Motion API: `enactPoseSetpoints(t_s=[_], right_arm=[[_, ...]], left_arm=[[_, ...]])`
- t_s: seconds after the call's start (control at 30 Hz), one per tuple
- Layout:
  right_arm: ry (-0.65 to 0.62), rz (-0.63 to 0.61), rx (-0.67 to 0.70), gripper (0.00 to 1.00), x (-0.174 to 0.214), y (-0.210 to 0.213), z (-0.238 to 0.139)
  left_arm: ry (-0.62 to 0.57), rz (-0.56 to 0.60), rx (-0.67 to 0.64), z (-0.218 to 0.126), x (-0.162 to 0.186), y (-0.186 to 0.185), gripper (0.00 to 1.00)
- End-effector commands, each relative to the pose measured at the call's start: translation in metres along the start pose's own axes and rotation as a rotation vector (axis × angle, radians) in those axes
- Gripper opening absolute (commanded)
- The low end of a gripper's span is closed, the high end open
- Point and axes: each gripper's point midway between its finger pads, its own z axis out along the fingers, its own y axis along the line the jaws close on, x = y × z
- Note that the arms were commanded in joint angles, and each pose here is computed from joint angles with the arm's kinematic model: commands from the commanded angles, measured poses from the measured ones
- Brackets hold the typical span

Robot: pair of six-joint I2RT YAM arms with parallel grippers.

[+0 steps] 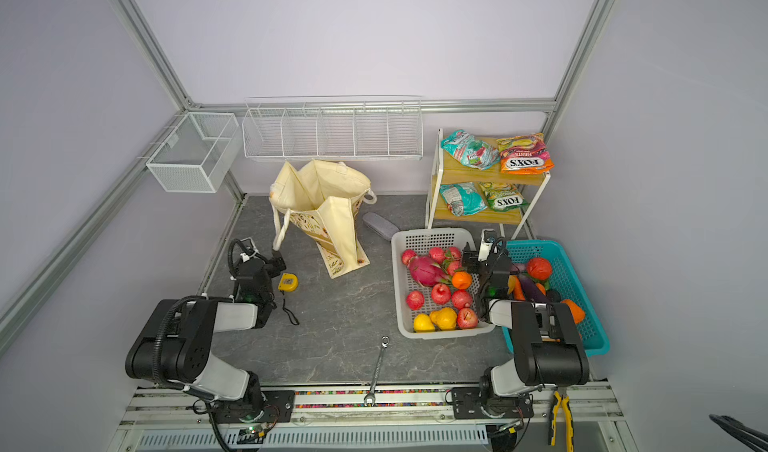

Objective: Place the food into the grocery bag and tie it

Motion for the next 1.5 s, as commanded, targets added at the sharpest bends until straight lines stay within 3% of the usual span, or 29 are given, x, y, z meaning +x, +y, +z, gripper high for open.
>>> enactPoseSetpoints(t_s=[0.0,1.27,1.33,1.47], right_arm=[[0.132,-0.012,-0.031,0.88,0.042,0.008,-0.003],[0.137,-0.003,-0.039,0.88,0.042,0.007,-0.003],[0.128,-0.001,-0.015,0.88,0.037,0.003,-0.004],[0.232,0.024,0.029,0.88,0.006,-0.002,-0.009]], left_arm=[[-0.005,0.010,0.001,0.000,0.002,0.001,0.99],[0.027,0.012,-0.003,0.000,0.004,0.002,0.97],[0.005,0.014,-0.006,0.000,-0.005,0.002,0.97],[0.005,0.066,0.039,-0.012,-0.029,-0.010,0.97]])
